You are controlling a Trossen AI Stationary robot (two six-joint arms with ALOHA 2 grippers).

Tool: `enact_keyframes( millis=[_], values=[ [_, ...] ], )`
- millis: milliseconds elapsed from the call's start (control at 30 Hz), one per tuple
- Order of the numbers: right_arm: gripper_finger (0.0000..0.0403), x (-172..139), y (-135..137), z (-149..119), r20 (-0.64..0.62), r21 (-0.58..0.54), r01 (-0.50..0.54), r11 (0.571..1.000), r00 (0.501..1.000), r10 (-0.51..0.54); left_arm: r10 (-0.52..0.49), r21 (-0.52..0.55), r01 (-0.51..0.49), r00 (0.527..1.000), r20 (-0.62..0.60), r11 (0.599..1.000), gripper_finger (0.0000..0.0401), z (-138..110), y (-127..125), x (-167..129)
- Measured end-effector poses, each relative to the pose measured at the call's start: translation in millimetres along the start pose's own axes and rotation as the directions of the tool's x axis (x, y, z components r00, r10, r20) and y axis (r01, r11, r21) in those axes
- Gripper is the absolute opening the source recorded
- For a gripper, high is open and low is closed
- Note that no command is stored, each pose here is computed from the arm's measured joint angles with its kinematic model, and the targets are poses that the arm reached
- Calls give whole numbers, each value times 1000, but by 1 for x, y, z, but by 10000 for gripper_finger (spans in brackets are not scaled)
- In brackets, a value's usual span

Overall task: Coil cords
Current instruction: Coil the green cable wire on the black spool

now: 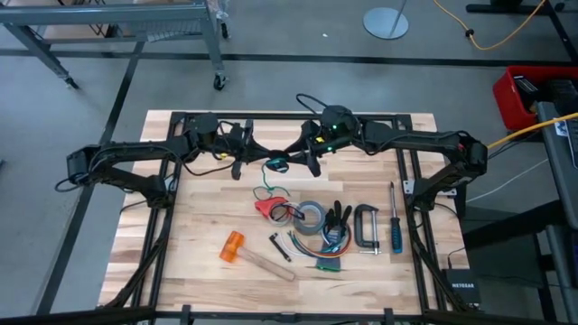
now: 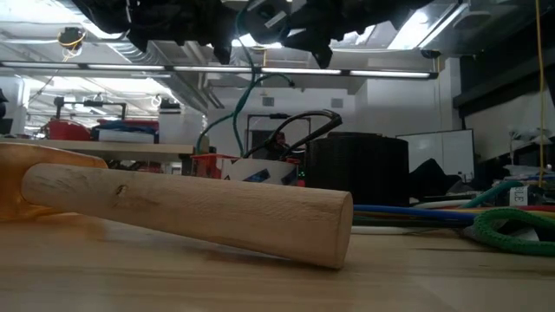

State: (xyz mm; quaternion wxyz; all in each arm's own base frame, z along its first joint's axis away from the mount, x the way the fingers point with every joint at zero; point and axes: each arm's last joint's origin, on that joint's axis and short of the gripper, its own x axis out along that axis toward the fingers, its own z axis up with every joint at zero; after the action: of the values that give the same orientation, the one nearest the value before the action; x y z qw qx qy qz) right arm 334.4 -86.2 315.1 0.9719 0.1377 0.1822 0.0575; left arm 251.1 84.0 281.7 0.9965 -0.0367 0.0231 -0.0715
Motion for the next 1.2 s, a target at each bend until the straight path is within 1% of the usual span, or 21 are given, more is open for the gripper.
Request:
enact_keyframes(
  millis=[333,567,700,1033,1100,1200],
  values=[
    [170,0,1,2,20,-7,-17,1000,1000,18,-10,5,10,1000,7,1000,0,1,-2,1],
    [166,5,3,2,31,-21,-65,998,997,65,-16,6,16,1000,7,1000,0,1,-3,1],
    [136,9,6,2,41,-33,-86,996,995,87,-21,6,21,1000,6,1000,0,0,-3,1],
    [17,16,4,-1,37,-35,-99,994,994,101,-15,-4,15,1000,-6,1000,0,-1,-2,1],
    [10,16,4,-1,38,-35,-96,995,995,98,-16,-1,16,1000,-4,1000,0,-1,-3,1],
    [11,17,4,-2,36,-33,-96,995,995,97,-14,6,14,1000,2,1000,0,0,-3,1]
  ],
)
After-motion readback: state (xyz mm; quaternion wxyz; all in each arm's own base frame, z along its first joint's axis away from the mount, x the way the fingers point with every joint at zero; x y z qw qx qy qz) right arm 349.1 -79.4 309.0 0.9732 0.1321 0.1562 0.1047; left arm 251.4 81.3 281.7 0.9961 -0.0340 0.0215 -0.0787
